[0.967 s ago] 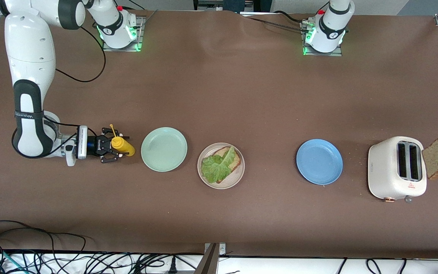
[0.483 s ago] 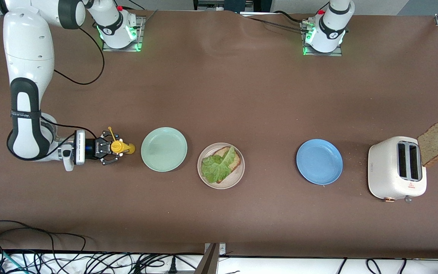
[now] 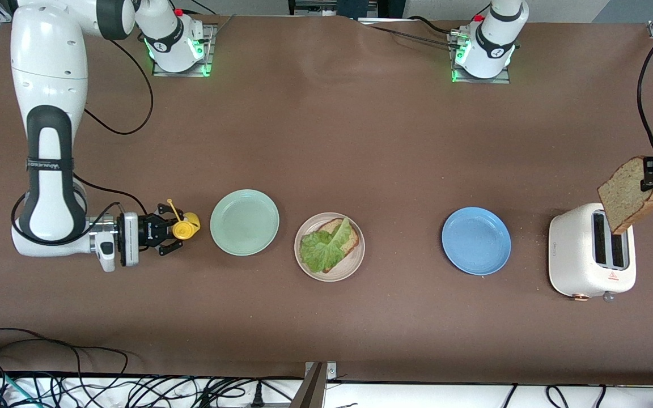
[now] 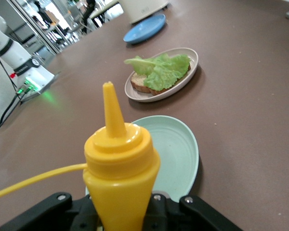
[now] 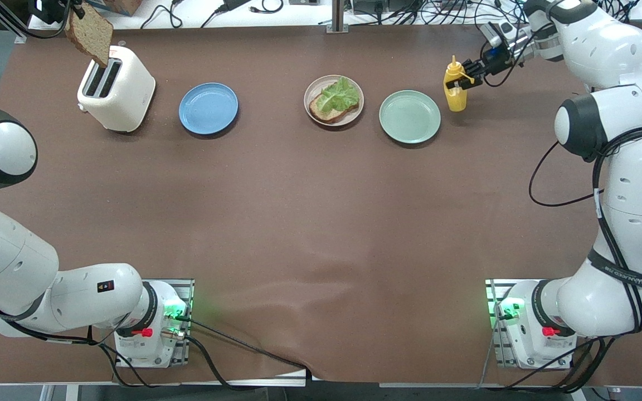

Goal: Make sandwich on beige plate with both arms
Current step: 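Lift the bottle with the right gripper while the left gripper lifts bread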

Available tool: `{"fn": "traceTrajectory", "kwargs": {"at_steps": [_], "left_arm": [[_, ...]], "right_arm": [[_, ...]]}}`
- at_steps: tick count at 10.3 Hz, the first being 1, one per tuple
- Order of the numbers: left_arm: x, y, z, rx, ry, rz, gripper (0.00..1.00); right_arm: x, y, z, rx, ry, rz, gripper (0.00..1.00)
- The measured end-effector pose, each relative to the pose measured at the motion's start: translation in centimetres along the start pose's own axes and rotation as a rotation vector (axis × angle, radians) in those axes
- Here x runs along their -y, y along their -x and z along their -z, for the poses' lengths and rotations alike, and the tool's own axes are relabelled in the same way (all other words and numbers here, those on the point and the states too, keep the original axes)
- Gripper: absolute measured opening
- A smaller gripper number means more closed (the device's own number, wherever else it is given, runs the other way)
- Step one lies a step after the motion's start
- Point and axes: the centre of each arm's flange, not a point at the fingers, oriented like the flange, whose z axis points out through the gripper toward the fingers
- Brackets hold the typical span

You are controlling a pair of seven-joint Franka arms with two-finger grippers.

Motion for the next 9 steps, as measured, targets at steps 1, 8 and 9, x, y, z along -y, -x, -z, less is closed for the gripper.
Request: {"fn": "traceTrajectory", "kwargs": {"at_steps": [1,8,9], "left_arm": [[-0.4,0.3,0.4,0.000,0.023,0.035,0.09],[-0.4,0.3,-1.4,0.046,0.055,0.100,0.09],[-0.5,0.2,-1.5,0.047,0.070,0.102,0.09]], "right_arm": [[0.0,-2.2,-0.9,0.059,0.033,-0.033,0.12],[5.5,-18.9,-10.4,0.649,0.343,-0.172,0.12],[6.7,-20.4,-12.3,0.727,0.402,-0.182,0.12]]}}
